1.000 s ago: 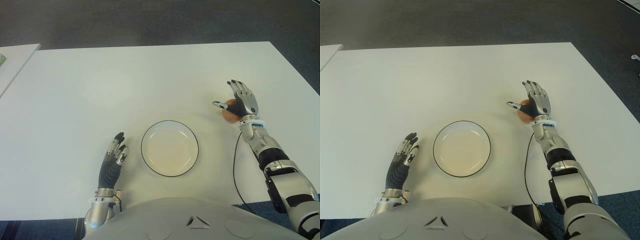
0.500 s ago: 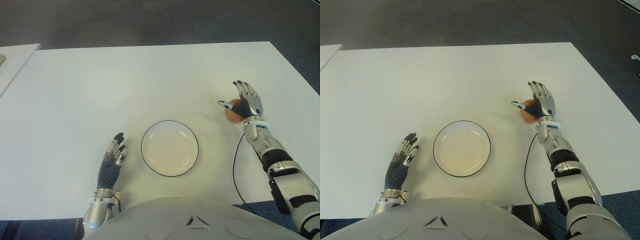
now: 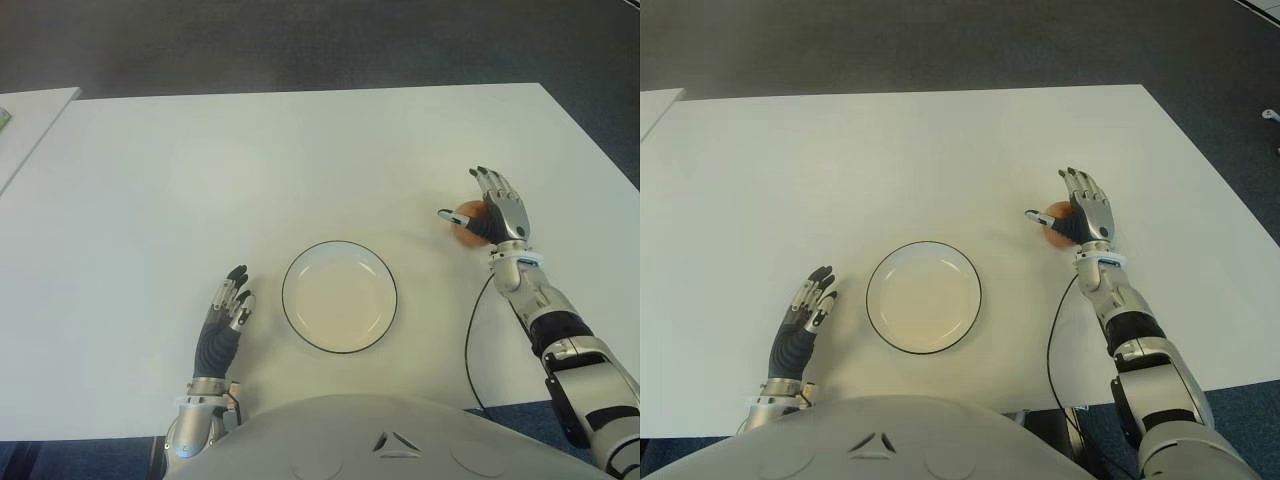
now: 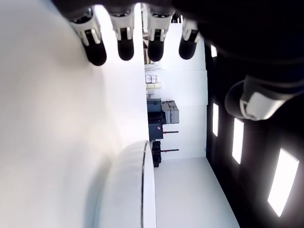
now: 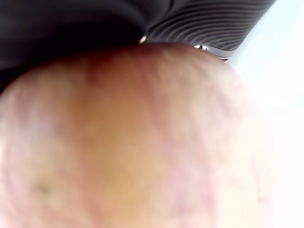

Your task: Put the apples into the plate.

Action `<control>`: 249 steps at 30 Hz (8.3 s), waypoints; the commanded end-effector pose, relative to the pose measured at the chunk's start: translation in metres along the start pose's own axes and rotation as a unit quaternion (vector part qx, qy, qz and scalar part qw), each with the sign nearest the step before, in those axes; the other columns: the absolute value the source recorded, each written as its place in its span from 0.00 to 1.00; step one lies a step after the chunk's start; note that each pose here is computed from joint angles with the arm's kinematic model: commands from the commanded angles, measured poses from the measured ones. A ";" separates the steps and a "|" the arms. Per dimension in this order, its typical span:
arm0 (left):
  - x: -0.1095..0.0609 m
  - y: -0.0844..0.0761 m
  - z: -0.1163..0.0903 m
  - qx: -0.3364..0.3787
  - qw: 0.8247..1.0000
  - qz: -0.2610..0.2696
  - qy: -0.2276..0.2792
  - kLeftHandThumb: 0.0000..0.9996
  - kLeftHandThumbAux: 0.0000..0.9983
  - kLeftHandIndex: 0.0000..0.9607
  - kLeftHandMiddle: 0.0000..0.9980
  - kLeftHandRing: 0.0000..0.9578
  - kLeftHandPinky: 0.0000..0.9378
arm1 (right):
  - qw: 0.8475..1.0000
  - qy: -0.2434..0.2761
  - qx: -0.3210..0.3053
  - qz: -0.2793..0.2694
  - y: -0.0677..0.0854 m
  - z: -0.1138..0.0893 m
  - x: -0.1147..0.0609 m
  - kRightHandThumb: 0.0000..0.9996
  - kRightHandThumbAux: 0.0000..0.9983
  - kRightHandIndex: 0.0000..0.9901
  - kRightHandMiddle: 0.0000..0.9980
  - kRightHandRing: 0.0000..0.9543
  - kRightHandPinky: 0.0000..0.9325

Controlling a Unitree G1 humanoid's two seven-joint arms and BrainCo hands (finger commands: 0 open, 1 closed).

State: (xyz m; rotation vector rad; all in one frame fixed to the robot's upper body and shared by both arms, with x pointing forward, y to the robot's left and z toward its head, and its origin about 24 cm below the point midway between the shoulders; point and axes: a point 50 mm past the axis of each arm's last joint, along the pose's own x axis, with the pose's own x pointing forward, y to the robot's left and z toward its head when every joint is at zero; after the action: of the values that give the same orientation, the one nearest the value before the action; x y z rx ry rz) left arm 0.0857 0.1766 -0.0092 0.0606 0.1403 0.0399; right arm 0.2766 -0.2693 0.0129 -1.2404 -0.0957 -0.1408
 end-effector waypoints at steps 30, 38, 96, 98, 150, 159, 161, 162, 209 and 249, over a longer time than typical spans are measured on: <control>-0.005 -0.003 -0.006 0.009 1.000 -0.008 0.012 0.00 0.39 0.00 0.00 0.00 0.00 | 0.998 -0.025 0.017 0.054 0.004 0.006 -0.042 0.29 0.27 0.00 0.02 0.00 0.00; -0.004 -0.005 -0.005 0.003 1.000 -0.007 0.009 0.00 0.38 0.00 0.00 0.00 0.00 | 0.998 -0.053 0.036 0.016 -0.002 0.017 -0.034 0.46 0.35 0.18 0.21 0.19 0.20; 0.001 -0.014 -0.003 -0.011 1.000 0.014 -0.009 0.01 0.39 0.00 0.00 0.00 0.00 | 0.983 -0.142 0.096 -0.060 -0.036 0.036 -0.020 0.94 0.67 0.90 0.89 0.92 0.93; 0.001 -0.014 -0.003 -0.008 1.000 0.012 -0.011 0.01 0.38 0.00 0.00 0.00 0.00 | 0.983 -0.143 0.096 -0.060 -0.036 0.037 -0.020 0.94 0.67 0.90 0.89 0.92 0.93; -0.002 -0.010 -0.008 -0.016 1.000 0.015 -0.015 0.02 0.37 0.00 0.00 0.00 0.00 | 0.981 -0.146 -0.030 0.123 -0.037 0.044 -0.016 0.23 0.14 0.00 0.00 0.00 0.00; -0.004 -0.009 -0.007 -0.017 1.000 0.010 -0.014 0.01 0.38 0.00 0.00 0.00 0.00 | 0.980 -0.145 -0.044 0.129 -0.038 0.040 -0.015 0.23 0.14 0.00 0.00 0.00 0.00; -0.004 -0.009 -0.007 -0.017 1.000 0.009 -0.016 0.01 0.38 0.00 0.00 0.00 0.00 | 0.979 -0.145 -0.046 0.134 -0.038 0.039 -0.015 0.23 0.14 0.00 0.00 0.00 0.00; -0.004 -0.008 -0.006 -0.017 1.000 0.009 -0.018 0.01 0.39 0.00 0.00 0.00 0.00 | 0.979 -0.145 -0.046 0.136 -0.038 0.038 -0.015 0.23 0.14 0.00 0.00 0.00 0.00; -0.011 -0.010 -0.001 -0.007 1.000 0.008 -0.020 0.00 0.38 0.00 0.00 0.00 0.00 | 0.970 -0.155 -0.042 0.185 -0.012 0.037 -0.041 0.26 0.16 0.00 0.00 0.00 0.00; -0.017 -0.010 0.007 -0.031 0.999 0.007 -0.012 0.00 0.40 0.00 0.00 0.00 0.00 | 0.970 -0.139 -0.029 0.195 0.033 0.039 -0.043 0.28 0.18 0.00 0.00 0.00 0.00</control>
State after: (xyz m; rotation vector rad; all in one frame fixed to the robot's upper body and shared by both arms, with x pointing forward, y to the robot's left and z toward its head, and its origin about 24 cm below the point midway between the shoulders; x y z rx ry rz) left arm 0.0731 0.1644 0.0005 0.0072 0.0886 0.0679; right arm 0.2545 -0.2235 0.0158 -1.2856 -0.2033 0.2865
